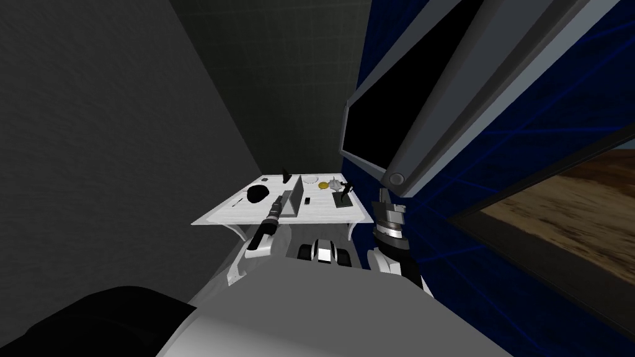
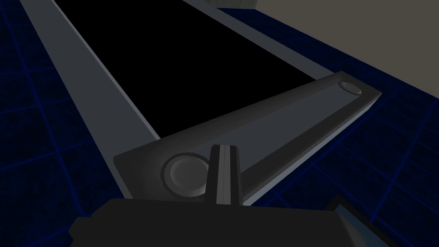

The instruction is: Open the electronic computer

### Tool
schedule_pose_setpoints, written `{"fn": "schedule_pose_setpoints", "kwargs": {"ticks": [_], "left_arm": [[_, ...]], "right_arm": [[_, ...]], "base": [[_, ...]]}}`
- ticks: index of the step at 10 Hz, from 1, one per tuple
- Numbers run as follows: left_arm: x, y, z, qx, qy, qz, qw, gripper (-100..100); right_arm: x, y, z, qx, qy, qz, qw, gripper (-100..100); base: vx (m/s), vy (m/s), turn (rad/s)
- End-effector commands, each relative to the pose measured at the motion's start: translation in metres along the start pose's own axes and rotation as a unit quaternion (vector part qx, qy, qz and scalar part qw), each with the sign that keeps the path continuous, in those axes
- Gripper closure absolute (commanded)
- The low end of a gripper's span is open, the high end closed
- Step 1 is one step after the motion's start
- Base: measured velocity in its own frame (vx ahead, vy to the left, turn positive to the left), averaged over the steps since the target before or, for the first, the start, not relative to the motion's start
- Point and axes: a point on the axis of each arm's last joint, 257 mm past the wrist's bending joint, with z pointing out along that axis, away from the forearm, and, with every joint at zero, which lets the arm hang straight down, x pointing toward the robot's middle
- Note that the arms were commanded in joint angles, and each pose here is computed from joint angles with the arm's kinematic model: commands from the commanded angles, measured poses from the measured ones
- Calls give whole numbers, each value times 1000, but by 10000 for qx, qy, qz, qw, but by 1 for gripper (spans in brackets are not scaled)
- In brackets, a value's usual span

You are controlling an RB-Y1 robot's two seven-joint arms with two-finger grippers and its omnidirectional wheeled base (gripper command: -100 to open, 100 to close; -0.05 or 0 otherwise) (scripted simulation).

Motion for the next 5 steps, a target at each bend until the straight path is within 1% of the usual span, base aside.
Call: {"fn": "schedule_pose_setpoints", "kwargs": {"ticks": [1, 2, 4, 5], "left_arm": [[-8, -5, -3, 70, -43, 547, 9985, -100], [-11, -7, -4, 95, -51, 733, 9972, -100], [-17, -11, -6, 143, -67, 1157, 9932, -100], [-15, -10, -5, 126, -61, 1013, 9948, -100]], "right_arm": [[0, 0, 0, 0, 0, 0, 10000, 0], [0, 0, 0, 0, 0, 0, 10000, 0], [0, 0, 0, 1, 1, -1, 10000, 0], [2, -2, -1, 30, 22, 6, 10000, 0]], "base": [[28, -162, -12], [38, -127, -13], [36, -99, -7], [-3, -29, 18]]}}
